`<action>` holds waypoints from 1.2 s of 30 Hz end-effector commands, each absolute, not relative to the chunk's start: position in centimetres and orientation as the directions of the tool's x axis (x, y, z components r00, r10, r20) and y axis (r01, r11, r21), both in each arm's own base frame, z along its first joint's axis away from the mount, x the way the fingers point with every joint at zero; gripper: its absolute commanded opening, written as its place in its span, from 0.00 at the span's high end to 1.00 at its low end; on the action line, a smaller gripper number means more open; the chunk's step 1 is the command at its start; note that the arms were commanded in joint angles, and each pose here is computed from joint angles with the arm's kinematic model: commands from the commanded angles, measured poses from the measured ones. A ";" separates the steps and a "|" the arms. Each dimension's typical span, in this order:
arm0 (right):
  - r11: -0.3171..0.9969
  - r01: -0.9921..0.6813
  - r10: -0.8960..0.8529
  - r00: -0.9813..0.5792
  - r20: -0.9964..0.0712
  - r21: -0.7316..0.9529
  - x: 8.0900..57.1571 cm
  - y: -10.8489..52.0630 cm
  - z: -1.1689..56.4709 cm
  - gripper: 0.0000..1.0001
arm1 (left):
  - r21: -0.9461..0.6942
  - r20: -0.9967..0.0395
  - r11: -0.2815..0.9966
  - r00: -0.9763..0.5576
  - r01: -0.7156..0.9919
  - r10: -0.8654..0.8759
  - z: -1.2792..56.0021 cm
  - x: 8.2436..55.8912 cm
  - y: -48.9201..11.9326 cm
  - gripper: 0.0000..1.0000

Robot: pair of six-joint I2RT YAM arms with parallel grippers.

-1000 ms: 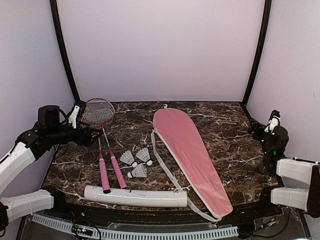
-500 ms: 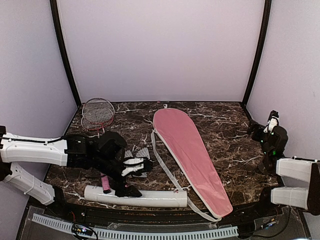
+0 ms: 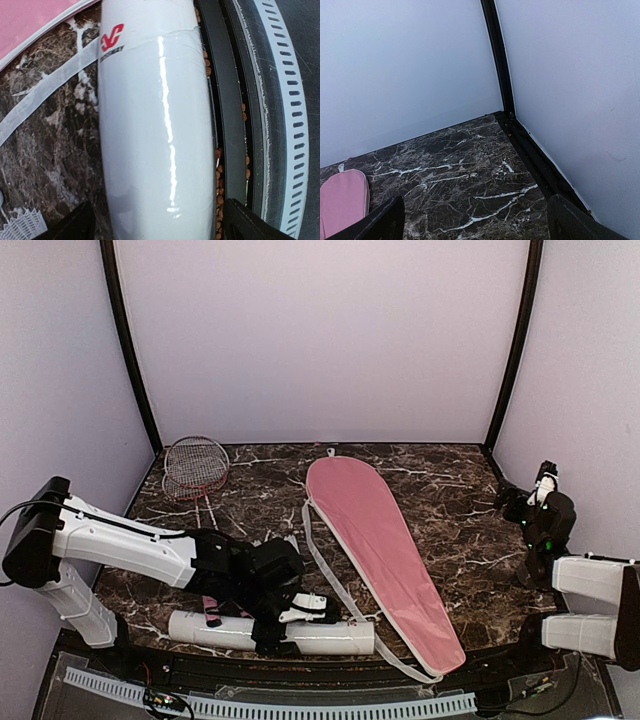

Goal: Pack up the badminton gear

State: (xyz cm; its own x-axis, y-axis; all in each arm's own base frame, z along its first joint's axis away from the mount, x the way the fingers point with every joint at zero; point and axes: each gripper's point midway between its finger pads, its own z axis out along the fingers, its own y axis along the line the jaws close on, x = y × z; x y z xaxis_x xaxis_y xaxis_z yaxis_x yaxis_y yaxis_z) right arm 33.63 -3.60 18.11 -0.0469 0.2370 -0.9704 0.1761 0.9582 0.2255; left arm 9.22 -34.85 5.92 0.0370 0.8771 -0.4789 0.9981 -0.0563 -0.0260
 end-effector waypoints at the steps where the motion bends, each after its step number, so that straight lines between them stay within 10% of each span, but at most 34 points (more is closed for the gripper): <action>1: 0.960 0.156 0.235 0.007 -0.972 0.233 33.9 -3.5 20.0 0.00 | -0.014 -0.467 -0.117 0.097 0.993 0.879 5.6 8.4 -36.2 0.09; 36: 0.959 0.162 0.235 0.009 -0.972 0.233 33.8 -3.6 20.0 0.01 | -0.201 -0.447 -0.003 -0.089 0.980 0.890 9.3 3.2 -38.9 0.41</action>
